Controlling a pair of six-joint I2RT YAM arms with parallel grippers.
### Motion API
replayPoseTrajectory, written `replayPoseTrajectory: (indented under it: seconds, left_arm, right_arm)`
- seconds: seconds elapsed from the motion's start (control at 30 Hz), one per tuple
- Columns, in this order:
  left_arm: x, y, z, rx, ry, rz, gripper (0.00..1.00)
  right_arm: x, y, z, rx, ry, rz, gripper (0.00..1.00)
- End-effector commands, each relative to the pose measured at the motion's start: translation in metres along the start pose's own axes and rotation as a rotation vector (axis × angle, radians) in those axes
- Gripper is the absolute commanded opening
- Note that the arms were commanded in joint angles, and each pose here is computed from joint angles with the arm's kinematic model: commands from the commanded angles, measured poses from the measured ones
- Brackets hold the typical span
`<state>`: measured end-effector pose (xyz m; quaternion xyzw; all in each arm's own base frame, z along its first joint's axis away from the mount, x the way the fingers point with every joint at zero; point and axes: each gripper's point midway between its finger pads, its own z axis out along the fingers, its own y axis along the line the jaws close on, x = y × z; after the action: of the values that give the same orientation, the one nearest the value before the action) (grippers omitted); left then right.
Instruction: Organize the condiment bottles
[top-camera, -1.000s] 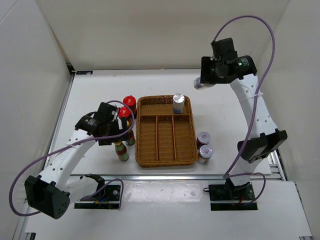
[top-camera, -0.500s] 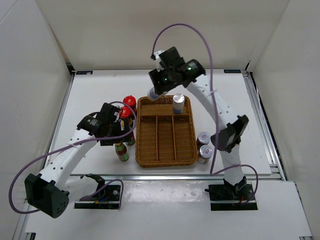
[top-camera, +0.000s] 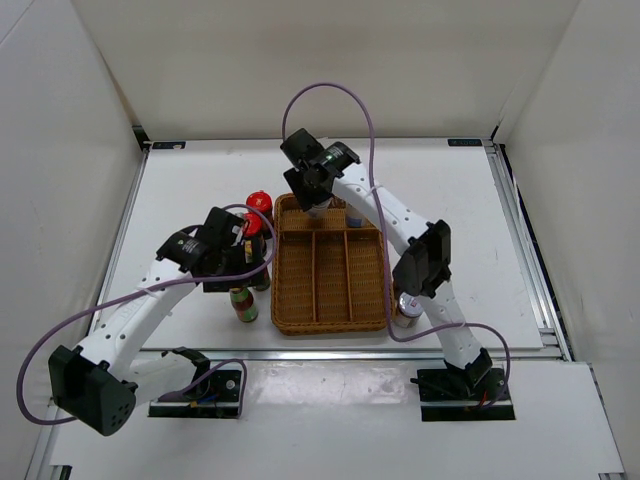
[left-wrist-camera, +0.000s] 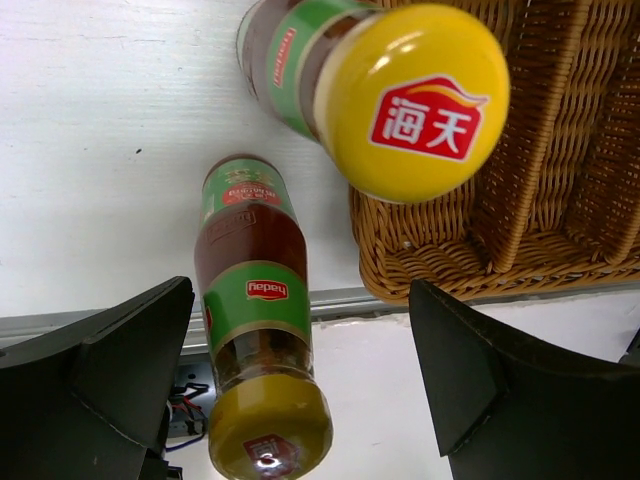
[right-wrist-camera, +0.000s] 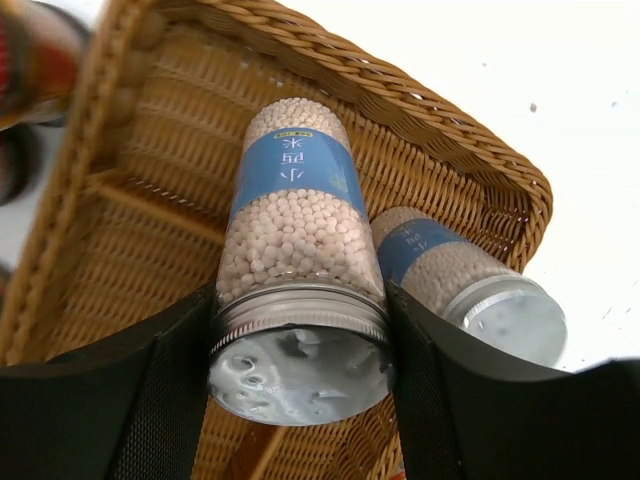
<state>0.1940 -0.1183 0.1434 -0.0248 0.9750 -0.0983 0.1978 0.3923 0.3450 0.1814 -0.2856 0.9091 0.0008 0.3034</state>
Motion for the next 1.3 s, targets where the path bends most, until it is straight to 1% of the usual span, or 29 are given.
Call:
replayPoseTrajectory:
  seconds: [0.0, 0.03, 0.07, 0.13, 0.17, 0.2, 0.23, 0.27, 0.3, 0.33, 0.37, 0.47, 0.5, 0.6, 0.67, 0.73, 0.77, 0.83, 0.87, 0.9, 0.93, 0.97, 1.0, 1.03, 1.07, 1.1, 1.13, 1.23, 1.27]
  left_arm:
    - [0.001, -0.006, -0.003, 0.023, -0.003, 0.025, 0.99]
    - [0.003, -0.005, -0.003, 0.019, 0.005, 0.026, 0.99]
    - [0.001, -0.007, -0.005, 0.023, -0.003, 0.025, 0.99]
    - [0.001, -0.007, -0.005, 0.023, -0.003, 0.025, 0.99]
    - [0.001, -0.007, -0.005, 0.023, -0.003, 0.025, 0.99]
    - [0.001, -0.007, -0.005, 0.023, -0.003, 0.025, 0.99]
    - [0.001, -0.007, -0.005, 0.023, -0.003, 0.025, 0.99]
    - [0.0, -0.007, -0.007, 0.029, -0.012, 0.025, 0.99]
    - [0.0, -0.007, -0.007, 0.029, -0.012, 0.025, 0.99]
    - [-0.001, -0.006, -0.007, 0.021, -0.017, 0.025, 0.99]
    - [-0.001, -0.006, -0.009, 0.025, -0.025, 0.025, 0.99]
    - [-0.002, -0.004, -0.009, 0.015, -0.031, 0.016, 0.99]
    - [-0.003, -0.003, -0.009, 0.007, -0.036, 0.015, 0.99]
    - [-0.009, -0.005, -0.014, 0.013, -0.064, 0.014, 0.99]
    - [-0.011, -0.005, -0.019, 0.018, -0.073, 0.023, 0.99]
    - [-0.019, -0.005, -0.029, 0.023, -0.125, 0.042, 0.99]
    - [-0.024, -0.003, -0.033, 0.014, -0.15, 0.05, 0.99]
    - [-0.035, -0.002, -0.049, 0.017, -0.222, 0.074, 0.99]
    - [-0.041, 0.003, -0.055, -0.006, -0.261, 0.083, 0.99]
    - [-0.046, 0.006, -0.062, -0.014, -0.295, 0.092, 0.99]
    - [-0.053, 0.007, -0.075, -0.009, -0.36, 0.081, 0.99]
    - [-0.06, 0.015, -0.082, -0.046, -0.413, 0.08, 0.99]
    - [-0.067, 0.018, -0.09, -0.054, -0.467, 0.066, 0.99]
    - [-0.068, 0.023, -0.098, -0.063, -0.517, 0.063, 0.99]
    - [-0.073, 0.031, -0.105, -0.097, -0.562, 0.06, 0.99]
    - [-0.072, 0.035, -0.106, -0.113, -0.573, 0.054, 0.99]
    - [-0.071, 0.04, -0.106, -0.134, -0.578, 0.062, 0.99]
    - [-0.064, 0.049, -0.099, -0.173, -0.56, 0.077, 0.99]
    - [-0.064, 0.054, -0.096, -0.197, -0.561, 0.065, 0.99]
  right_arm:
    - [-0.02, -0.012, 0.002, 0.077, -0.071, 0.062, 0.03]
    - [-0.016, -0.01, 0.011, 0.08, -0.053, 0.055, 0.08]
    - [-0.016, -0.01, 0.011, 0.08, -0.053, 0.064, 0.18]
    - [-0.002, -0.002, 0.023, 0.059, 0.001, 0.058, 0.2]
    - [-0.002, -0.002, 0.023, 0.059, 0.001, 0.068, 0.24]
    - [0.003, -0.002, 0.024, 0.062, 0.021, 0.061, 0.32]
    - [0.0, -0.002, 0.022, 0.061, 0.009, 0.083, 0.52]
    - [-0.007, -0.005, 0.015, 0.071, -0.012, 0.1, 0.9]
    - [-0.007, -0.006, 0.011, 0.073, -0.004, 0.097, 1.0]
    - [-0.016, -0.01, 0.004, 0.084, -0.03, 0.105, 1.0]
    - [-0.044, -0.017, -0.023, 0.082, -0.139, 0.133, 1.0]
    - [-0.062, -0.03, -0.054, 0.1, -0.226, 0.165, 1.0]
    - [-0.069, -0.037, -0.075, 0.106, -0.265, 0.18, 1.0]
    - [-0.075, -0.062, -0.12, 0.167, -0.344, 0.218, 1.0]
    - [-0.071, -0.075, -0.162, 0.205, -0.389, 0.231, 1.0]
    - [-0.061, -0.092, -0.181, 0.273, -0.39, 0.262, 1.0]
    - [-0.047, -0.102, -0.197, 0.3, -0.373, 0.294, 1.0]
    - [-0.025, -0.114, -0.209, 0.353, -0.332, 0.348, 1.0]
    - [-0.006, -0.122, -0.213, 0.374, -0.26, 0.308, 1.0]
    - [0.009, -0.117, -0.209, 0.354, -0.194, 0.303, 1.0]
    - [0.024, -0.116, -0.208, 0.365, -0.146, 0.325, 1.0]
    - [0.039, -0.126, -0.224, 0.371, -0.151, 0.388, 1.0]
    - [0.072, -0.119, -0.196, 0.382, -0.003, 0.407, 1.0]
    - [0.088, -0.12, -0.211, 0.352, -0.015, 0.44, 1.0]
    - [0.092, -0.117, -0.204, 0.322, -0.031, 0.476, 1.0]
    - [0.105, -0.114, -0.197, 0.3, -0.009, 0.481, 1.0]
    - [0.14, -0.111, -0.188, 0.292, 0.055, 0.469, 1.0]
    - [0.173, -0.102, -0.167, 0.187, 0.113, 0.543, 1.0]
    - [0.197, -0.099, -0.151, 0.184, 0.183, 0.517, 1.0]
